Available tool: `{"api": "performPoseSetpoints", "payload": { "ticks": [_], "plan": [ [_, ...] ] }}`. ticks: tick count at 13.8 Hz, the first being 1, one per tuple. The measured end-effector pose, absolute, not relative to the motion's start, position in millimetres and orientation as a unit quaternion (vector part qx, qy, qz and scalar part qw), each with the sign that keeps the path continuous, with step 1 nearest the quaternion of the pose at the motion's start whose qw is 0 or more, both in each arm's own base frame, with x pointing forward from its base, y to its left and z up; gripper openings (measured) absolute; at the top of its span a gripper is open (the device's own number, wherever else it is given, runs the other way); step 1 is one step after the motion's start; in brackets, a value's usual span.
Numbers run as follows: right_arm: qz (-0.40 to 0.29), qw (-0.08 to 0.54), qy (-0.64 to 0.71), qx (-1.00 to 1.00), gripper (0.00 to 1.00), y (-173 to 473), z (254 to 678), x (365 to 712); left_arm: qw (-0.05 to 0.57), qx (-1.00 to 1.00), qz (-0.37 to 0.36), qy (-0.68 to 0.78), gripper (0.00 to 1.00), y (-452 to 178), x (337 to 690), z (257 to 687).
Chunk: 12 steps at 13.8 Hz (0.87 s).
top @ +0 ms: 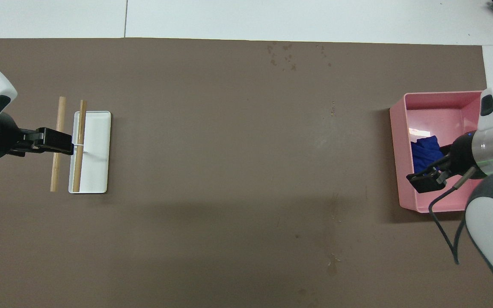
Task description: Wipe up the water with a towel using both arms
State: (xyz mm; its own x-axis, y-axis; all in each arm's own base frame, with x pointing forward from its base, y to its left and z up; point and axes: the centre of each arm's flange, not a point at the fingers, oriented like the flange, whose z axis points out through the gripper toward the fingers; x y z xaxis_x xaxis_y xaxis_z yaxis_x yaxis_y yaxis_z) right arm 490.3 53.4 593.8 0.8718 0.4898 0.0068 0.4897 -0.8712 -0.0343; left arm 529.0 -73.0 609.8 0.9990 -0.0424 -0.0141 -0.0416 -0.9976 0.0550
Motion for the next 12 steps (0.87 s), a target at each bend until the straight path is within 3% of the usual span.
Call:
{"api": "performPoseSetpoints", "payload": {
  "ticks": [4,12],
  "plan": [
    [0.000,0.031,-0.141,-0.989,1.00,64,632,466,0.027,0.999,-0.008,-0.021,1.00,-73,529,610],
    [-0.012,0.048,-0.090,-0.995,1.00,64,632,475,0.027,0.999,-0.008,-0.021,1.00,-73,529,610]
  ]
}}
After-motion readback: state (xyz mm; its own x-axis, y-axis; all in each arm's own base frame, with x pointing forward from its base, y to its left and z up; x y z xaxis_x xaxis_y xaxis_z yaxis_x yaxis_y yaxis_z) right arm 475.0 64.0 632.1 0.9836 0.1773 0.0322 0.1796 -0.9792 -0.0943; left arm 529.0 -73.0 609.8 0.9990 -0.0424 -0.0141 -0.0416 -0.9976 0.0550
